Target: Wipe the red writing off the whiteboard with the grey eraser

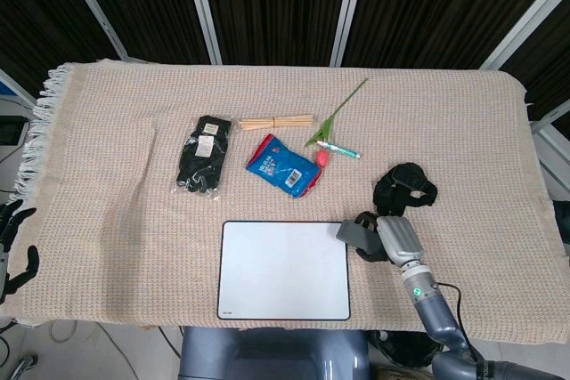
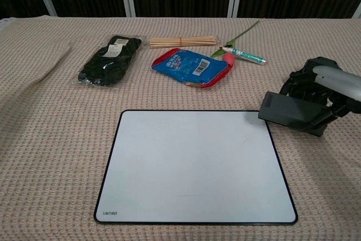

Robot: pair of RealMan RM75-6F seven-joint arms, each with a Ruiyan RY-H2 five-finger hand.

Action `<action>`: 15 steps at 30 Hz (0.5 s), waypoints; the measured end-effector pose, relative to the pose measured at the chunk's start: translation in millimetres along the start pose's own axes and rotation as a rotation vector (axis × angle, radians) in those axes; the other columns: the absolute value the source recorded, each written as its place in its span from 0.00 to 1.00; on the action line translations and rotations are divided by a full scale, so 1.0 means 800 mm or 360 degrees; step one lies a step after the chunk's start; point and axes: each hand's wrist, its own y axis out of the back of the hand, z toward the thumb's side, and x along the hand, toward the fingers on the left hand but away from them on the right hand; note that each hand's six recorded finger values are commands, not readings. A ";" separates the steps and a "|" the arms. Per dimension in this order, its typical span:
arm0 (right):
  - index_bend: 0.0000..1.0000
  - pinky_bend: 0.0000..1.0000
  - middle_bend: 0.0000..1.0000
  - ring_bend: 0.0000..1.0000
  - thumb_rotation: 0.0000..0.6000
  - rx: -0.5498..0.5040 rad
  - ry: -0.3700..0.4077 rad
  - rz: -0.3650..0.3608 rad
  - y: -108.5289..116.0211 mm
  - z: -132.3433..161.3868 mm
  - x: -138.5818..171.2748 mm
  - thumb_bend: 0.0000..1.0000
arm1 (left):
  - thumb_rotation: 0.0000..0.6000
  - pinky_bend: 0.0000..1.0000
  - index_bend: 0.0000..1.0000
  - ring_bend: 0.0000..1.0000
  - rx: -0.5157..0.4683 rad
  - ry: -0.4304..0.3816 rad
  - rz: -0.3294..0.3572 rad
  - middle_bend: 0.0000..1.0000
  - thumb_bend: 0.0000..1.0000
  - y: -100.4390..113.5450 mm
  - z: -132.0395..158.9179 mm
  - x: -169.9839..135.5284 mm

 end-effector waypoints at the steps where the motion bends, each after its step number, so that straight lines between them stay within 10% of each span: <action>1: 0.60 0.42 0.53 0.52 1.00 0.0004 0.0003 0.0007 0.002 -0.004 0.001 0.51 | 1.00 0.09 0.17 0.03 0.0000 0.0000 0.0000 0.05 0.56 0.000 0.000 0.000; 9: 0.56 0.36 0.48 0.46 1.00 0.0066 0.0020 0.0074 0.006 -0.039 0.005 0.46 | 1.00 0.09 0.17 0.03 -0.0003 0.0004 0.0005 0.05 0.56 0.001 0.000 0.000; 15: 0.35 0.21 0.32 0.29 1.00 0.0128 0.0062 0.0142 0.008 -0.061 0.011 0.30 | 1.00 0.09 0.17 0.03 -0.0002 0.0002 0.0004 0.05 0.56 0.001 0.000 0.000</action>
